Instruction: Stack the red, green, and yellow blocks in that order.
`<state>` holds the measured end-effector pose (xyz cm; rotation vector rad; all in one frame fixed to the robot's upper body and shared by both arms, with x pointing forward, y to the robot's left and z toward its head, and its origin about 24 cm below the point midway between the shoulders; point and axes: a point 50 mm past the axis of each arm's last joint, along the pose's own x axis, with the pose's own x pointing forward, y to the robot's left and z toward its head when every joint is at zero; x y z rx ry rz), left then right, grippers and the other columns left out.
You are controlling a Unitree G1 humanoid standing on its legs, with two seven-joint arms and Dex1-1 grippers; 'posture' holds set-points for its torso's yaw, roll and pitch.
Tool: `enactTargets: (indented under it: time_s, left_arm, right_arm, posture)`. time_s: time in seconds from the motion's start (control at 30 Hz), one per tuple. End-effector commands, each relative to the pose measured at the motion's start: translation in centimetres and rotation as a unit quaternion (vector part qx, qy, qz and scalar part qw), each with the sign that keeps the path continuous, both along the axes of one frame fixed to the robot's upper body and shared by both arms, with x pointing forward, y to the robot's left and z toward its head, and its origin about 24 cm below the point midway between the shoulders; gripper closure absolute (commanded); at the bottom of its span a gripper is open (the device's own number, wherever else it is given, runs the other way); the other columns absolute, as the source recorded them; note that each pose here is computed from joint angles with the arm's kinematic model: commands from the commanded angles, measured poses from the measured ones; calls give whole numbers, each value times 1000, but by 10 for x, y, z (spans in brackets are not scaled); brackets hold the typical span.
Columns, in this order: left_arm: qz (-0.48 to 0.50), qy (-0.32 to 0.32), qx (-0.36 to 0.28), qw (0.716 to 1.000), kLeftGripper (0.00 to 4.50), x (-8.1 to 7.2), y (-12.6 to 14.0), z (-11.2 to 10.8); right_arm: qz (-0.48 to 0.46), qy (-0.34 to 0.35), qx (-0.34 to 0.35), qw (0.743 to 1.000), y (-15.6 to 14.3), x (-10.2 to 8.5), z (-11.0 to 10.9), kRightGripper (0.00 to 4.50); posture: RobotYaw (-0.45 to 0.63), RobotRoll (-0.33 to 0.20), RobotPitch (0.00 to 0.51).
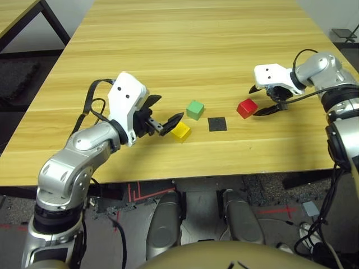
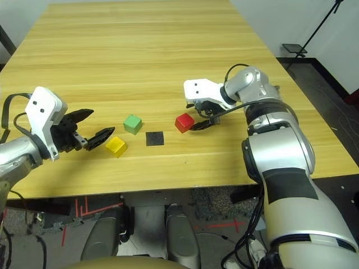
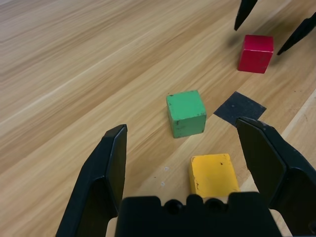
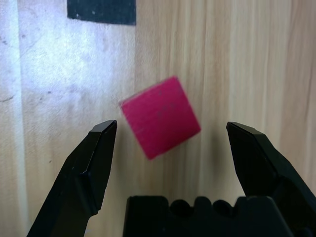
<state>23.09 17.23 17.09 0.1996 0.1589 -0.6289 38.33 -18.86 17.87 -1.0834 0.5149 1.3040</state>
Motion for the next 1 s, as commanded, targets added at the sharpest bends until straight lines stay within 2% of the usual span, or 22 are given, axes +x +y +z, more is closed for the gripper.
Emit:
enactTargets:
  time_s: [0.03, 0.23, 0.33, 0.47, 0.53, 0.7, 0.8, 1.0]
  left_arm:
    - [10, 4, -3, 1000, 30, -7, -1, -1]
    - [28, 4, -13, 1000, 30, -12, -1, -2]
    - [32, 2, -17, 999, 0, -12, -2, -1]
    - [33, 1, -19, 999, 0, -10, -3, 0]
    - [31, 0, -19, 999, 0, -8, -4, 0]
    - [26, -3, -18, 999, 0, -3, -6, 2]
    - [20, -6, -19, 1000, 0, 1, -8, 3]
    - [3, -5, -17, 1000, 0, 11, -13, 2]
  right_arm:
    - [9, -6, -21, 1000, 4, 1, -1, 0]
    - [24, -6, -43, 999, 11, 1, -8, 0]
    - [34, -17, -63, 997, 13, 2, -10, 636]
    - [39, -21, -73, 996, 15, 2, -15, 2062]
    - [42, -18, -70, 997, 15, 1, -16, 2439]
    - [43, 15, 5, 999, 21, 0, -3, 2444]
    - [48, 72, 61, 994, 27, -3, 9, 2444]
    - [33, 117, 69, 990, 35, -13, 7, 2444]
  posture:
    - [587, -214, 138]
    - [609, -221, 152]
    - [608, -221, 153]
    - [600, -218, 152]
    - [589, -217, 149]
    - [561, -221, 139]
    - [539, -227, 132]
    - [500, -234, 120]
